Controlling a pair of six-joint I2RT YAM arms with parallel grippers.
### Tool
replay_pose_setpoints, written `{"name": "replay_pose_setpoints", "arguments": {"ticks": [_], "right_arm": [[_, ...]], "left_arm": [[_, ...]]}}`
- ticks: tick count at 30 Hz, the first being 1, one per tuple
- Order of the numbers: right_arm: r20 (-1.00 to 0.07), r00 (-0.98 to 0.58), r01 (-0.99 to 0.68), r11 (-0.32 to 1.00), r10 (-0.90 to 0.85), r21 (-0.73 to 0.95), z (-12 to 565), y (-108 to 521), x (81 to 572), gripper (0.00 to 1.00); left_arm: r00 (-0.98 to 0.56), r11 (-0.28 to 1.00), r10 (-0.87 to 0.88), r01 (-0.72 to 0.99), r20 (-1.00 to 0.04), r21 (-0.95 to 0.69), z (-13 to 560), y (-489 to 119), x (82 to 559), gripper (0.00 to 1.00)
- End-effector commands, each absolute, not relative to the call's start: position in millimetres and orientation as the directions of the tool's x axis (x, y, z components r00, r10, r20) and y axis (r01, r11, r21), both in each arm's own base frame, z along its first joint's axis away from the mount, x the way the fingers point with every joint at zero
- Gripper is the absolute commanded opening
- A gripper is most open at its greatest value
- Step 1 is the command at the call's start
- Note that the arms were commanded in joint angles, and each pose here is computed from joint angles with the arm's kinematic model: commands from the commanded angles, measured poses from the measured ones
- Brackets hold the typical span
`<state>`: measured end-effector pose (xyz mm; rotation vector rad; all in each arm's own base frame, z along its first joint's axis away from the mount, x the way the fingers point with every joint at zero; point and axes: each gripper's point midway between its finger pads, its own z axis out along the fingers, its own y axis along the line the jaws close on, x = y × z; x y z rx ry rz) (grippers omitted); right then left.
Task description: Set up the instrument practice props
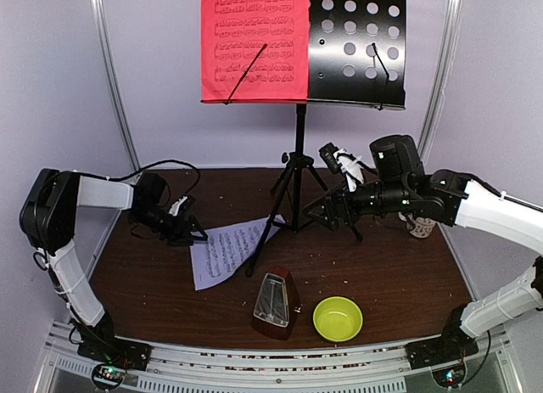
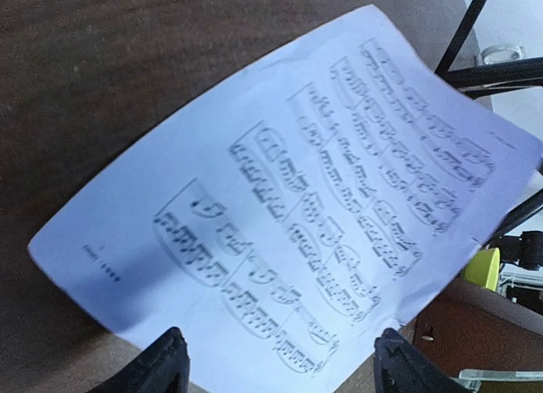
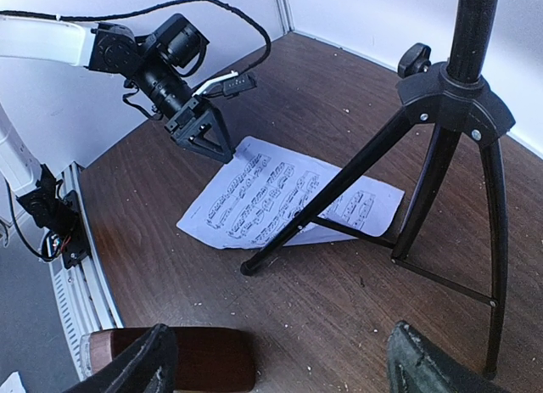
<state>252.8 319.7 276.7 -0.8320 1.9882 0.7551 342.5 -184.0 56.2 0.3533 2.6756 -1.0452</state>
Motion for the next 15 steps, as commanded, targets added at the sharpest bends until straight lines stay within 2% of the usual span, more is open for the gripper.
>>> {"name": "replay_pose_setpoints", "arguments": {"ticks": [1, 9, 13, 15], "right_arm": [[-0.876, -0.414, -0.77, 0.609, -0.247, 0.192, 294, 319, 254, 0.86], [-0.878, -0.411, -0.766, 0.615, -0.246, 0.186, 294, 315, 253, 0.86], [-0.878, -0.409, -0.766, 0.616, -0.248, 0.183, 294, 314, 253, 0.86], [-0.878, -0.409, -0.768, 0.614, -0.248, 0.184, 293, 315, 253, 0.86]], "left_arm": [[-0.894, 0.728, 0.115, 0.373, -0.433, -0.575, 81, -182, 366, 0.78], [-0.869, 0.727, 0.121, 0.407, -0.48, -0.553, 91, -181, 368, 0.77], [-0.797, 0.698, 0.157, 0.507, -0.583, -0.506, 125, -188, 366, 0.75], [-0.751, 0.726, 0.217, 0.551, -0.624, -0.411, 132, -183, 365, 0.75]]}}
